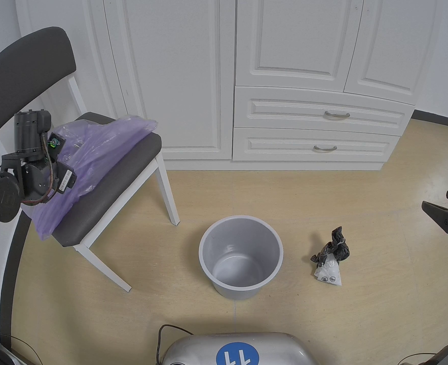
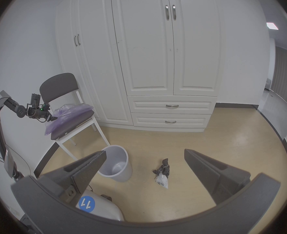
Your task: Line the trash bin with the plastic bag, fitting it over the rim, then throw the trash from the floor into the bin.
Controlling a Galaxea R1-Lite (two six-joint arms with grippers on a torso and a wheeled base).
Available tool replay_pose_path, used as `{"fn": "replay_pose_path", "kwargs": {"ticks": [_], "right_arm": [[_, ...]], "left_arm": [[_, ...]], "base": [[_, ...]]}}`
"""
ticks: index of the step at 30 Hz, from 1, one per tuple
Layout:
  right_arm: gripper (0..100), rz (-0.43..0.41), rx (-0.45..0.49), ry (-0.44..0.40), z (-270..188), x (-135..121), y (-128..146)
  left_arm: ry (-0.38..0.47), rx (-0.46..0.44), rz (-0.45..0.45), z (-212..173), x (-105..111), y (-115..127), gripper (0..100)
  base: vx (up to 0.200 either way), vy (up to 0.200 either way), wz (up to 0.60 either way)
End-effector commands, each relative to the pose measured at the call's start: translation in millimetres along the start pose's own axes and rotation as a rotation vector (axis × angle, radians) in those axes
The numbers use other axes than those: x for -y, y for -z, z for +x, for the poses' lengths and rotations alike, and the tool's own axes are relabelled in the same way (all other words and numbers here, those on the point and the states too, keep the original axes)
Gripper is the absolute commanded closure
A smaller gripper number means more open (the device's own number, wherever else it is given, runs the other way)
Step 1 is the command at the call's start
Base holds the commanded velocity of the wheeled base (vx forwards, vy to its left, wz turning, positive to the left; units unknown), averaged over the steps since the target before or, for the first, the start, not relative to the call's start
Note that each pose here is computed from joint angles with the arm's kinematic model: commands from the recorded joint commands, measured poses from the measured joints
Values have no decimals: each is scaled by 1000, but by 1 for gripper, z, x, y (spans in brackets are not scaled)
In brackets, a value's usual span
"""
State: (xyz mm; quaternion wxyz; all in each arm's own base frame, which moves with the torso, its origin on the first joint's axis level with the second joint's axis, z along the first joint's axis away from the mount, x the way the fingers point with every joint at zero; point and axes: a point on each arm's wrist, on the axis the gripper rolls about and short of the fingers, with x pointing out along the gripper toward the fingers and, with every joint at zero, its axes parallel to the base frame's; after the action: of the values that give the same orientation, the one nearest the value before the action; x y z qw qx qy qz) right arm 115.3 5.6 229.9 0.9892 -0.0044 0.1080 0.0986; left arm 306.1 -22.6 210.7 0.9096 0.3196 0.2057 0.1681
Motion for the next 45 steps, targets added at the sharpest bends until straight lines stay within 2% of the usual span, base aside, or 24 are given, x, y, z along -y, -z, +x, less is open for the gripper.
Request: {"fn": "replay_pose_path", "kwargs": {"ticks": [1,2,5,10,19,23,26,33,45], "right_arm": [[0,-2,13,-2,-3,-1,-1],[0,-2,13,-2,-3,-1,-1],[0,-4,16,-5,-4,-1,-1],[0,-5,22,-5,-6,-2,-1],[0,-7,25,-9,-7,-2,-1],[0,-9,16,-11,-7,-2,2],[0,-10,13,-11,-7,-2,2],[0,-14,1,-14,-5,-2,5],[0,-15,5,-14,-6,-2,4]], "left_arm": [[-23,35,-25,-15,-14,-3,0],[-23,35,-25,-15,-14,-3,0],[30,6,2,-9,6,5,0],[50,-11,8,3,16,7,0],[62,16,10,-19,11,7,0],[82,-25,39,-29,7,18,0],[111,-107,78,-36,5,38,0],[152,-182,93,-24,9,61,0],[120,-217,79,13,13,58,0]], "base": [[0,0,0],[0,0,0],[0,0,0],[0,0,0],[0,0,0],[0,0,0],[0,0,0],[0,0,0],[0,0,0]]}}
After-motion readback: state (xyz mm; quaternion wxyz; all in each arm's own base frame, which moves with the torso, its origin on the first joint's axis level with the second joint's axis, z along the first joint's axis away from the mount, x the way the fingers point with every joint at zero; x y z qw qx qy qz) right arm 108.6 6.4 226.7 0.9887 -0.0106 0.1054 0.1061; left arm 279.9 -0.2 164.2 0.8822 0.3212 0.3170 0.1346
